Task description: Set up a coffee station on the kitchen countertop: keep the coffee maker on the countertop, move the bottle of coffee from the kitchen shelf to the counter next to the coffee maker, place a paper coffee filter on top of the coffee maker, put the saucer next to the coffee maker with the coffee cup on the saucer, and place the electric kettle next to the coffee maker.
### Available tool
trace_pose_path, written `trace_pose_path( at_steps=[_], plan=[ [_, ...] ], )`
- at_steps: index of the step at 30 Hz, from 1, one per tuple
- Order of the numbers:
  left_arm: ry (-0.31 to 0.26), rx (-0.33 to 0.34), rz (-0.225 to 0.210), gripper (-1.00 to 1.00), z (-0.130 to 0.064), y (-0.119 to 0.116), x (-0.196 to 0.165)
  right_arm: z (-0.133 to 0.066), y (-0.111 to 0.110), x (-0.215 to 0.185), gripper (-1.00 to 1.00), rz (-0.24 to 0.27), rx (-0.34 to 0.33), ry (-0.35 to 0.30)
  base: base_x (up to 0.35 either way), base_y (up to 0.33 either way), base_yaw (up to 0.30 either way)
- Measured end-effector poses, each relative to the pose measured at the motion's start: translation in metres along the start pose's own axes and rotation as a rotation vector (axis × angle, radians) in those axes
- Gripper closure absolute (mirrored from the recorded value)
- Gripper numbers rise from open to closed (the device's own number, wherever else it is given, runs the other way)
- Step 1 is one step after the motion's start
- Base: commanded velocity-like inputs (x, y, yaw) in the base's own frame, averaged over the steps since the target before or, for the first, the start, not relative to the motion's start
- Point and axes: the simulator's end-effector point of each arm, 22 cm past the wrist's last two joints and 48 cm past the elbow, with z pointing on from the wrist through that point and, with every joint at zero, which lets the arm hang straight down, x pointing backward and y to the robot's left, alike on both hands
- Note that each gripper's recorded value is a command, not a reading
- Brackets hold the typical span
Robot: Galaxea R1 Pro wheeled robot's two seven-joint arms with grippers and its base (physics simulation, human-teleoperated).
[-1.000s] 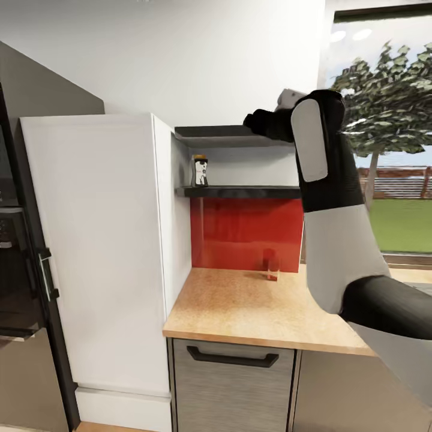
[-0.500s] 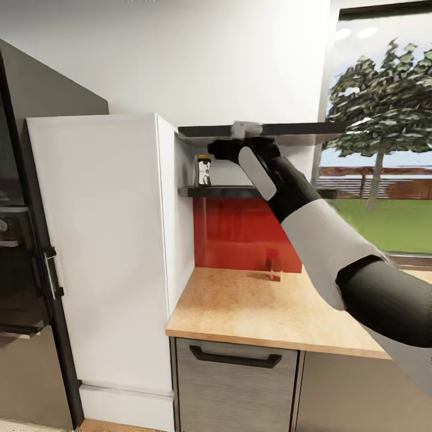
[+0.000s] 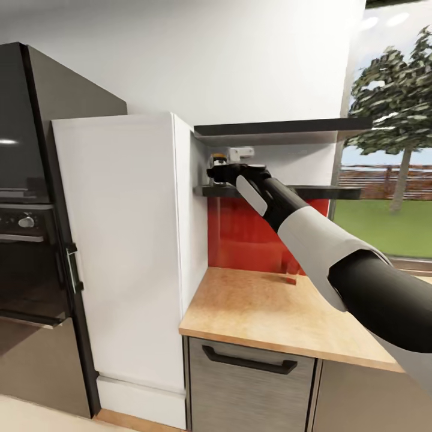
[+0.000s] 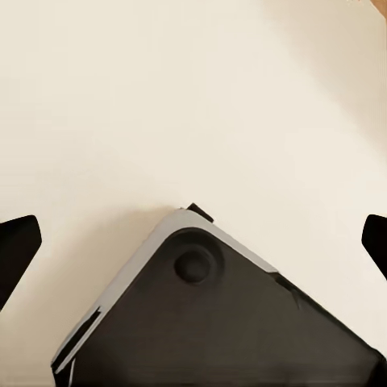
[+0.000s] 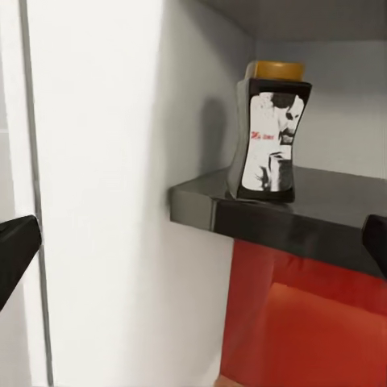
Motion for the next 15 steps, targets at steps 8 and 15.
trace_pose_path(
  at_steps=[8,15],
  plan=[
    [0.011,0.003,0.009,-1.0,0.0002,-0.0012,0.0024,0.0014,-0.0004,0.0042,-1.0,0.0,-0.002,0.013,0.217,0.0,0.001],
    [0.013,0.0,0.003,-1.0,0.0001,-0.0007,0.0032,0.0009,-0.001,0.0083,-1.0,0.003,0.0,0.036,0.056,0.0,0.0]
  ],
)
